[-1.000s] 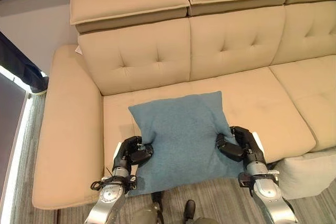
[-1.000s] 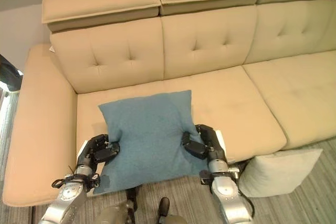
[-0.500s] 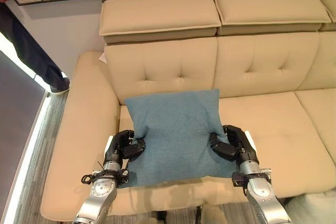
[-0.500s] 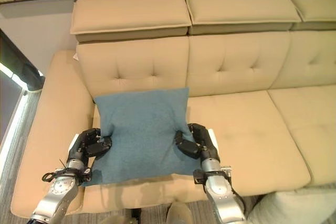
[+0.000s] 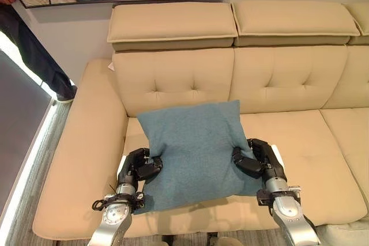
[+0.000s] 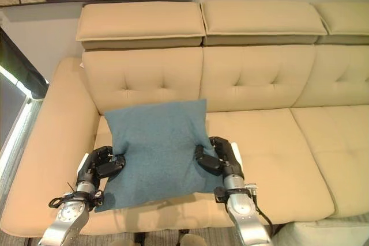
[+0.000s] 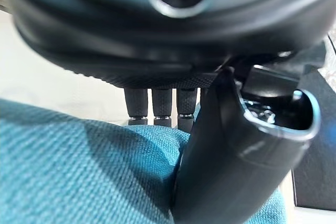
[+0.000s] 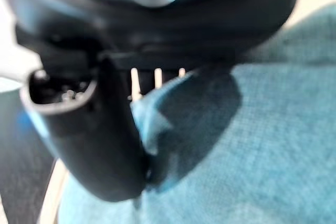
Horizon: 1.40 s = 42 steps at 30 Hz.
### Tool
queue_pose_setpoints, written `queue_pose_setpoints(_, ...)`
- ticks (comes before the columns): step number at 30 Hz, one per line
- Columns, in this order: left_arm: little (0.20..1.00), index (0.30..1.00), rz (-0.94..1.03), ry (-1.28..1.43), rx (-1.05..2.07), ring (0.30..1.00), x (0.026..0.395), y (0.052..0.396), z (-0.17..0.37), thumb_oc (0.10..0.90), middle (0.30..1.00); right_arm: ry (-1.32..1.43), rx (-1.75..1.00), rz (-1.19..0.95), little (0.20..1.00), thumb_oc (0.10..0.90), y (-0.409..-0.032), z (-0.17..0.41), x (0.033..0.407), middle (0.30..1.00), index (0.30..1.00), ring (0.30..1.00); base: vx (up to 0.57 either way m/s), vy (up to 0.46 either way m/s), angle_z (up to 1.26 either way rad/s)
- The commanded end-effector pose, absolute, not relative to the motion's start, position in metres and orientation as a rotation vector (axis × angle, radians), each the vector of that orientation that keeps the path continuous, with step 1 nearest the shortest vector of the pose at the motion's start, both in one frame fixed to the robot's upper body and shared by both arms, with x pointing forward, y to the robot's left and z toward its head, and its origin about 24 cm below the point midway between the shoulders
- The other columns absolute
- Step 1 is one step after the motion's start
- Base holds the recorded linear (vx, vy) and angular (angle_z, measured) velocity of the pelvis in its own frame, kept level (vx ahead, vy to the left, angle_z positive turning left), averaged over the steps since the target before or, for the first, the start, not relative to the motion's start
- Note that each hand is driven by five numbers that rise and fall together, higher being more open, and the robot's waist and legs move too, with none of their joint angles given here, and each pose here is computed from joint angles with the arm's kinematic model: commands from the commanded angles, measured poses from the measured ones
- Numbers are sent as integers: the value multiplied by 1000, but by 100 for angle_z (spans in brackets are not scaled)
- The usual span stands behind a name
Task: Pick up all the scattered cushions and arrange them neatly on the sofa.
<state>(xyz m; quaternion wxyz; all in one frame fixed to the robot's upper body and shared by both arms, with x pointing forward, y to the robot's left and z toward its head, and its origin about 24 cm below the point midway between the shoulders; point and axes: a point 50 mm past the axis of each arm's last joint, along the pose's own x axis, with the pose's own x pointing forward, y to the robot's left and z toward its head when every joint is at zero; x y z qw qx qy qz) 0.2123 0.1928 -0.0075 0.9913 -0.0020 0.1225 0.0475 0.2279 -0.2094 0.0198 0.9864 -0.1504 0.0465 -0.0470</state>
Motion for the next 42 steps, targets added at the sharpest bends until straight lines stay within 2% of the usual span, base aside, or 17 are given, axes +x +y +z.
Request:
queue_pose_setpoints(1,300,300,2,-160,-1,300,246,173,65,400,300,-375,-303,-84,300,400,-184,102,255,300,300,300,-161,-46,12)
queue_pose_setpoints(8,300,300,45,-353,45,300,275,163,104,400,300,-555,-401,-161,300,400,-175,140,282,300,300,300,-130,-17,10)
queue_pose_setpoints(9,300,300,52,-413,71,300,283,158,118,400,300,-614,-418,-176,300,400,-170,152,288,300,300,300,-233,-26,13)
queue_pose_setpoints(10,300,300,87,-587,152,300,307,149,162,400,300,-763,-442,-228,300,400,-158,188,305,300,300,300,-200,-17,8)
queue_pose_setpoints(11,300,300,88,-591,152,300,307,148,163,400,300,-766,-442,-229,300,400,-158,189,305,300,300,300,-167,-23,5)
queue_pose_setpoints(13,300,300,121,-745,197,300,319,143,204,400,300,-898,-466,-281,300,400,-151,224,313,300,300,300,-83,-23,6)
queue_pose_setpoints(19,300,300,233,-1027,230,300,319,138,272,400,300,-1176,-466,-382,300,400,-135,287,311,300,300,300,-55,-29,-2)
queue_pose_setpoints(25,300,300,356,-1156,273,300,316,142,300,400,300,-1326,-506,-479,300,400,-129,315,305,300,300,300,-6,-3,-1)
queue_pose_setpoints(28,300,300,380,-1130,218,300,325,141,307,400,300,-1270,-554,-479,300,400,-126,321,321,300,300,300,0,0,0)
queue_pose_setpoints(29,352,352,384,-1089,206,352,334,142,308,435,352,-1230,-589,-474,305,403,-124,324,332,305,305,305,0,0,0)
queue_pose_setpoints(30,524,524,384,-1091,205,524,334,142,309,549,524,-1232,-589,-474,486,524,-124,325,332,486,486,486,-32,-28,1)
queue_pose_setpoints(31,900,900,366,-998,210,900,354,142,313,800,900,-1116,-632,-463,900,800,-124,331,354,900,900,900,-32,-28,1)
queue_pose_setpoints(35,900,900,320,-859,268,900,382,150,343,800,900,-873,-670,-428,900,800,-129,347,388,900,900,900,-44,-27,10)
queue_pose_setpoints(36,900,900,298,-809,317,900,387,160,342,800,900,-838,-813,-383,900,800,-129,346,392,900,900,900,-18,-18,6)
queue_pose_setpoints(39,900,900,305,-778,465,900,388,179,341,800,900,-830,-963,-329,900,800,-133,350,392,900,900,900,1,1,-2)
queue_pose_setpoints(42,900,900,322,-703,470,900,393,193,326,800,900,-801,-1036,-277,900,800,-134,341,395,900,900,900,1,-1,2)
